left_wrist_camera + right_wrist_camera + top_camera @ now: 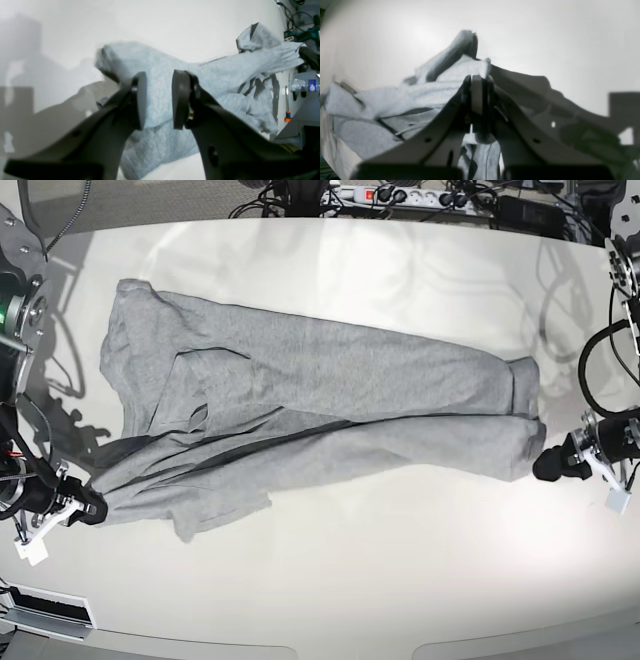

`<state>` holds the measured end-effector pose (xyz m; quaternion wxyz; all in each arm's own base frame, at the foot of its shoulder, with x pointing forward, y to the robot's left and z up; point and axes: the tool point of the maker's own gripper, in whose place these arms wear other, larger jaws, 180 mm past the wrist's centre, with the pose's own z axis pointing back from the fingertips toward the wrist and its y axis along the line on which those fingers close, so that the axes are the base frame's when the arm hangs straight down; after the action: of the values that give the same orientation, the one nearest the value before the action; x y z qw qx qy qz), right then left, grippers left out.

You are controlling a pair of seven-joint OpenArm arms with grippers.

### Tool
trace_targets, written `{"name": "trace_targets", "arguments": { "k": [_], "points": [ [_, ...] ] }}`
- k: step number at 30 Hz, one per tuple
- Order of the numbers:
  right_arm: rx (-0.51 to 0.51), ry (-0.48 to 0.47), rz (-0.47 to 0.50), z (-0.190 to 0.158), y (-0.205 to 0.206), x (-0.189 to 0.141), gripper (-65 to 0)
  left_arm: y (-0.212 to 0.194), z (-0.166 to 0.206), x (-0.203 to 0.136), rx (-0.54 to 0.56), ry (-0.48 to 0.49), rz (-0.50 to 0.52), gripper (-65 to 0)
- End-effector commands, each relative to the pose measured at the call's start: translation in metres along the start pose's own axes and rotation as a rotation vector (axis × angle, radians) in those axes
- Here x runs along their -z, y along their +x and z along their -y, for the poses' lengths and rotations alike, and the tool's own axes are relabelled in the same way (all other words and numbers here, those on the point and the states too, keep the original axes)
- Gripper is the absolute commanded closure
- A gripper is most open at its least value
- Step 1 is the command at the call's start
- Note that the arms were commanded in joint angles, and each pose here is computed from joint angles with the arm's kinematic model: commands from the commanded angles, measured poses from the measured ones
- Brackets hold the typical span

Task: Layout the t-shirt on the table in an organized manner, then fold the t-shirt properly
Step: 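Lay the folded shirt down and release with both grippers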

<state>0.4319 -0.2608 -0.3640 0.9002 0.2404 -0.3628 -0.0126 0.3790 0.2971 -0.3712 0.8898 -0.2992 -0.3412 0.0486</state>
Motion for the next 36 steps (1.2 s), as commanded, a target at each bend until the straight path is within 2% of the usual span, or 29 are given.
{"name": "trace_targets", "arguments": {
  "k": [1, 3, 8, 14, 17, 30, 36],
  "points": [
    [-0.025, 0.001, 0.072, -0.001, 0.03, -0.01, 0.0, 0.029, 0.004, -0.01, 0.034, -0.008, 0.068, -15.8],
    [-0.025, 0.002, 0.06, -0.001, 0.028, -0.01, 0.0, 0.033, 0.008, -0.01, 0.032, -0.022, 0.072, -0.3],
    [-0.015, 0.014, 0.01, -0.003, 0.019, -0.01, 0.0, 0.047, 0.024, -0.012, 0.027, -0.084, 0.068, 0.0],
    [-0.014, 0.015, -0.004, -0.002, 0.016, -0.01, 0.0, 0.078, 0.025, -0.028, 0.065, -0.069, 0.117, 0.0],
    [-0.02, 0.015, 0.013, -0.003, 0.021, -0.011, 0.0, 0.081, 0.024, -0.031, 0.069, -0.063, 0.12, 0.0],
    [-0.015, 0.017, -0.076, -0.003, -0.006, -0.006, 0.0, 0.027, 0.012, -0.028, -0.015, -0.086, 0.026, 0.0],
    [-0.085, 0.021, -0.175, -0.012, -0.036, 0.008, 0.0, -0.004, 0.005, -0.024, -0.058, -0.082, -0.017, 0.0]
  ]
}}
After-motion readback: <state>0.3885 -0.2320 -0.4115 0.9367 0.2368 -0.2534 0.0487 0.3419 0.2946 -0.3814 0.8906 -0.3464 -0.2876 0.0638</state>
